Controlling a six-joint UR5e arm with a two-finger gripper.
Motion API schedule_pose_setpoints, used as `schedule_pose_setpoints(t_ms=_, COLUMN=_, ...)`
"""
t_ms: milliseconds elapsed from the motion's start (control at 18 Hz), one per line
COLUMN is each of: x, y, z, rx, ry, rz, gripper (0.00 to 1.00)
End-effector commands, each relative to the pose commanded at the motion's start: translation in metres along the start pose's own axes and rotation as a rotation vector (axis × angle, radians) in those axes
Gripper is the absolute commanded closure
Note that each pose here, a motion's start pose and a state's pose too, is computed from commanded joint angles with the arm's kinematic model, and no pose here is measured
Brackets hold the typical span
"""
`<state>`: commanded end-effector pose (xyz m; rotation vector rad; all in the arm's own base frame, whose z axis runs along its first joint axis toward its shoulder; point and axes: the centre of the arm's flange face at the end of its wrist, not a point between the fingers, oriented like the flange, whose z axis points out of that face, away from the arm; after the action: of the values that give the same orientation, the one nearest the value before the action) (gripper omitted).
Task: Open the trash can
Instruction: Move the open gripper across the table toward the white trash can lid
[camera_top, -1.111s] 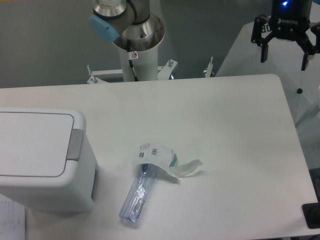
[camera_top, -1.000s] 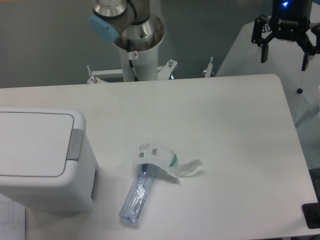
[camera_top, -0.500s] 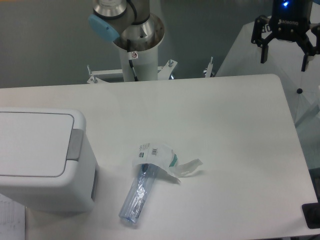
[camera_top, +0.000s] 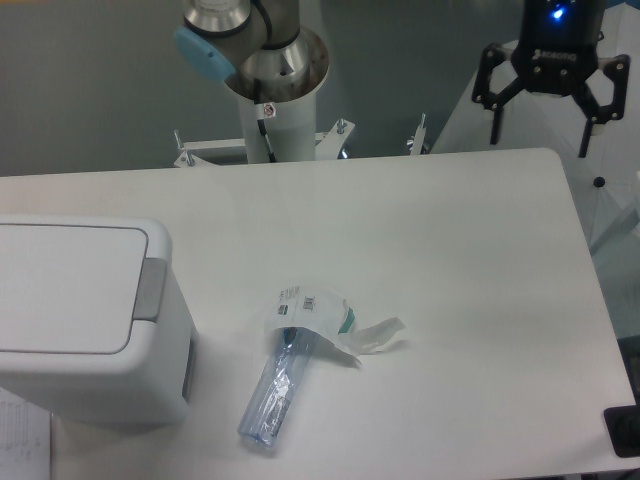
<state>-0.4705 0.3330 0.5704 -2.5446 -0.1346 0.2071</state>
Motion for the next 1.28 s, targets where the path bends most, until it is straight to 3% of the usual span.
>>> schedule_pose_setpoints(t_ms=222, x=0.020, y=-0.013, z=0.011, rx=0.015, ry=0.041, rz=-0.227, gripper=0.00)
schedule_pose_setpoints(t_ms=556, x=0.092, y=-0.065, z=0.044, rx=-0.004, ry=0.141, rz=-0.304, gripper=0.00)
schedule_pose_setpoints(t_ms=667, x=0.101, y=-0.068, z=0.046, rx=-0.010, ry=0.150, rz=-0.366, gripper=0.00)
schedule_pose_setpoints(t_ms=1056, x=0.152, y=-0.088, z=0.069, rx=-0.046, ry=0.215, rz=-0.455, gripper=0.00)
schedule_pose_setpoints(t_ms=1278, x=0.177, y=-0.098, z=0.084, rx=-0.006, ry=0.212, rz=-0.499, gripper=0.00)
